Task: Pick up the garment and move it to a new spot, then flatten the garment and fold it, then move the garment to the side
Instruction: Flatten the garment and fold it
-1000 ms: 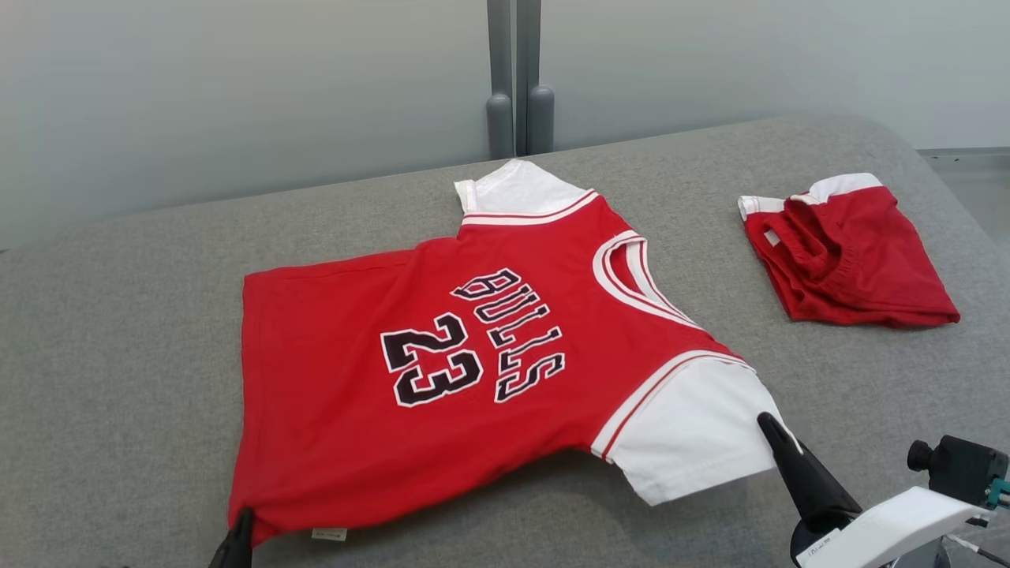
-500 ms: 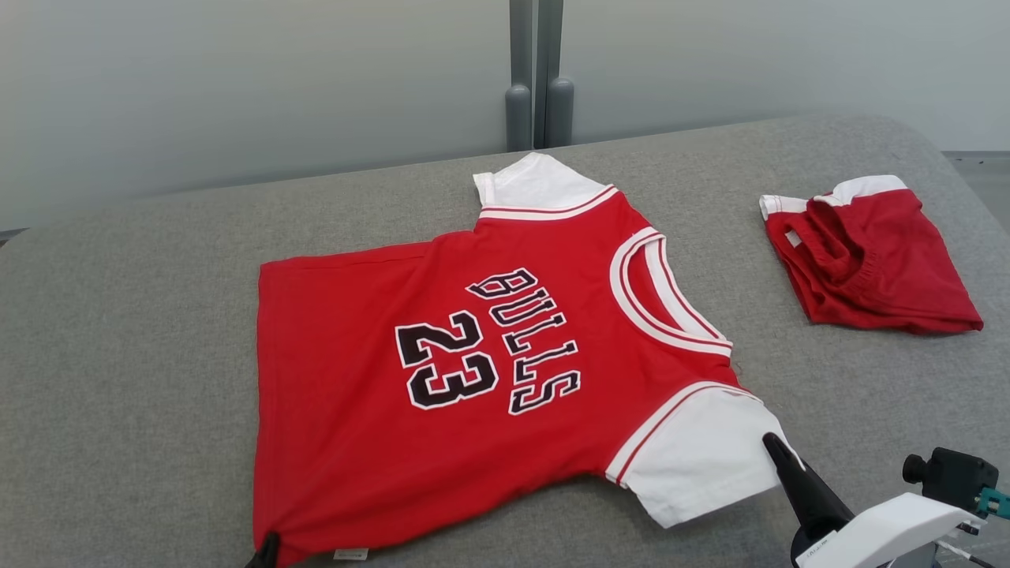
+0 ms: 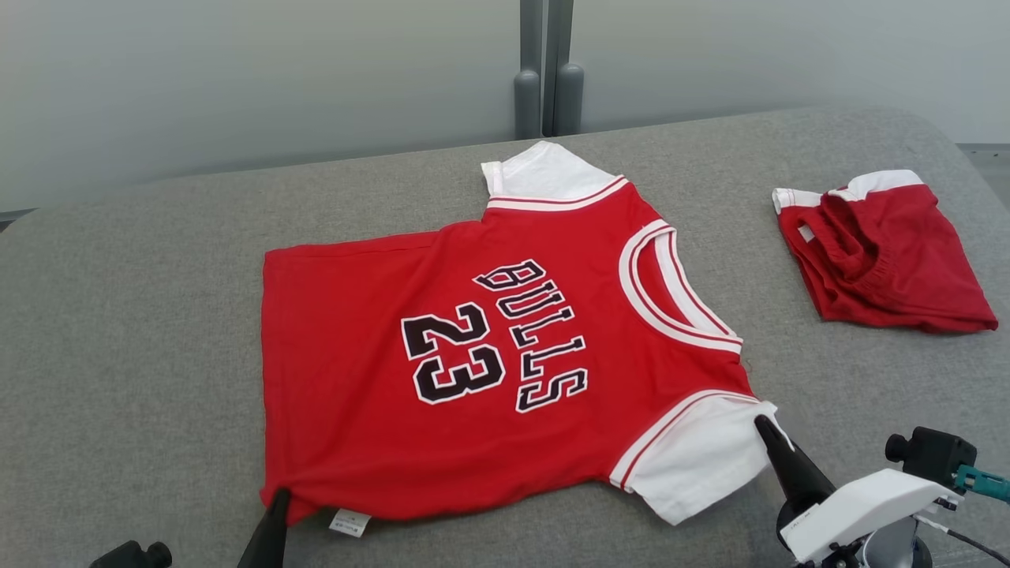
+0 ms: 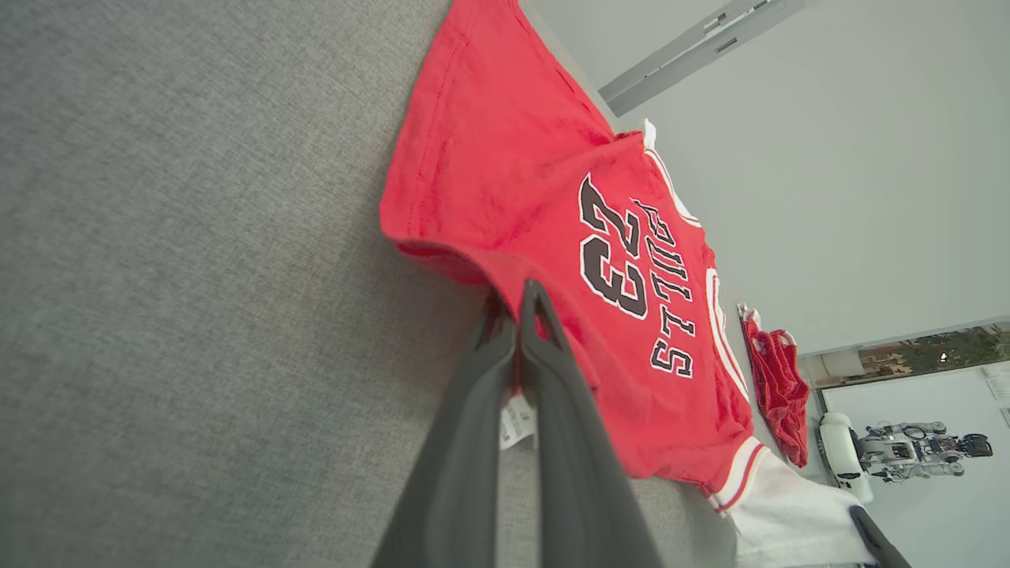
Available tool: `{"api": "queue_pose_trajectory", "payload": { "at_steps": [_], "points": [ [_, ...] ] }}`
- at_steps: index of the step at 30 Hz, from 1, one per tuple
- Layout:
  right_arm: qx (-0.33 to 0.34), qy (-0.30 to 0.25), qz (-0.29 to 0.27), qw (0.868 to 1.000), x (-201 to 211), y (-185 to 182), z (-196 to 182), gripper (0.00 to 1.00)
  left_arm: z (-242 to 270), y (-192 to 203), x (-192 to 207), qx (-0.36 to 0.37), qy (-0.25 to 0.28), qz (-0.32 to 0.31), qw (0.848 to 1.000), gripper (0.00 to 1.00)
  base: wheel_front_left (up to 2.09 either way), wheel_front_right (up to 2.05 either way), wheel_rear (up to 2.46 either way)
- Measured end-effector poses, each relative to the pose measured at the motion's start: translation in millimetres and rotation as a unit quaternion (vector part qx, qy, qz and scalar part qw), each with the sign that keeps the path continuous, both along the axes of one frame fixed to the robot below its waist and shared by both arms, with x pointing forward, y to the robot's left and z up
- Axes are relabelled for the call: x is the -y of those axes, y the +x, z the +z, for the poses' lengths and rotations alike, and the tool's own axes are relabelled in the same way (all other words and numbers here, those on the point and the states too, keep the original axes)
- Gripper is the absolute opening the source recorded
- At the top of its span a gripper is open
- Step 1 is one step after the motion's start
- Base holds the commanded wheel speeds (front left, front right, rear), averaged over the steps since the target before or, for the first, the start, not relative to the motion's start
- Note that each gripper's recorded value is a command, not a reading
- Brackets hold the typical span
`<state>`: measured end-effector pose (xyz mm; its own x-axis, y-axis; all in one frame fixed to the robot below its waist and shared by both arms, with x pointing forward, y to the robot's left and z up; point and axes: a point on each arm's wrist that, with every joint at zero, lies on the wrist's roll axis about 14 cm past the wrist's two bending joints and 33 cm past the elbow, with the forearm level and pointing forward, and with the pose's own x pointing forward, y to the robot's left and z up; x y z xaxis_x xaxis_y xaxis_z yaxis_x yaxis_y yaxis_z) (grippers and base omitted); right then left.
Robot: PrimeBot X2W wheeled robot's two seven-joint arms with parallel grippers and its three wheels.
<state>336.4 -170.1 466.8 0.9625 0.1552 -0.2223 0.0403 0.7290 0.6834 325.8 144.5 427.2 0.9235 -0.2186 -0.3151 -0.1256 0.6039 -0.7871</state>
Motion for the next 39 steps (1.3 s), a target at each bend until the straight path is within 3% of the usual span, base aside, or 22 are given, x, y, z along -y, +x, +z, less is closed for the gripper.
{"api": "queue_pose_trajectory", "payload": {
  "at_steps": [9, 18, 32, 33, 34, 35, 39],
  "points": [
    [0.014, -0.018, 0.006, 1.000, -1.2, 47.5, 7.6, 0.00, 10.0, 38.8, 6.2, 0.011, -0.043, 0.025, 0.999, 0.00, 0.00, 0.00, 0.00],
    [0.003, -0.050, 0.031, 0.998, -14.5, 115.4, 7.0, 0.00, 1.4, 93.1, 4.3, -0.002, -0.018, 0.034, 0.999, 0.00, 0.00, 0.00, 0.00],
    [-0.051, -0.082, 0.067, 0.993, -44.3, 162.6, -26.0, 0.00, -30.8, 113.3, -10.0, -0.040, 0.027, 0.050, 0.998, 0.01, 0.00, 0.00, 0.00],
    [-0.052, -0.080, 0.064, 0.993, -44.1, 164.1, -26.7, 0.24, -30.3, 113.5, -10.5, -0.038, 0.031, 0.050, 0.998, 0.26, 0.00, 0.00, 0.00],
    [-0.053, -0.081, 0.062, 0.993, -43.9, 165.9, -26.7, 0.66, -29.2, 113.9, -10.6, -0.035, 0.033, 0.048, 0.998, 0.69, 0.00, 0.00, 0.00],
    [-0.051, -0.083, 0.059, 0.993, -43.7, 168.0, -26.0, 1.00, -27.6, 114.7, -11.0, -0.030, 0.036, 0.049, 0.998, 1.00, 0.00, 0.00, 0.00],
    [-0.022, -0.082, 0.049, 0.995, -48.1, 180.3, -10.6, 1.00, -21.3, 116.8, -9.7, -0.014, 0.044, 0.042, 0.998, 1.00, 0.00, 0.00, 0.00]
  ]
}}
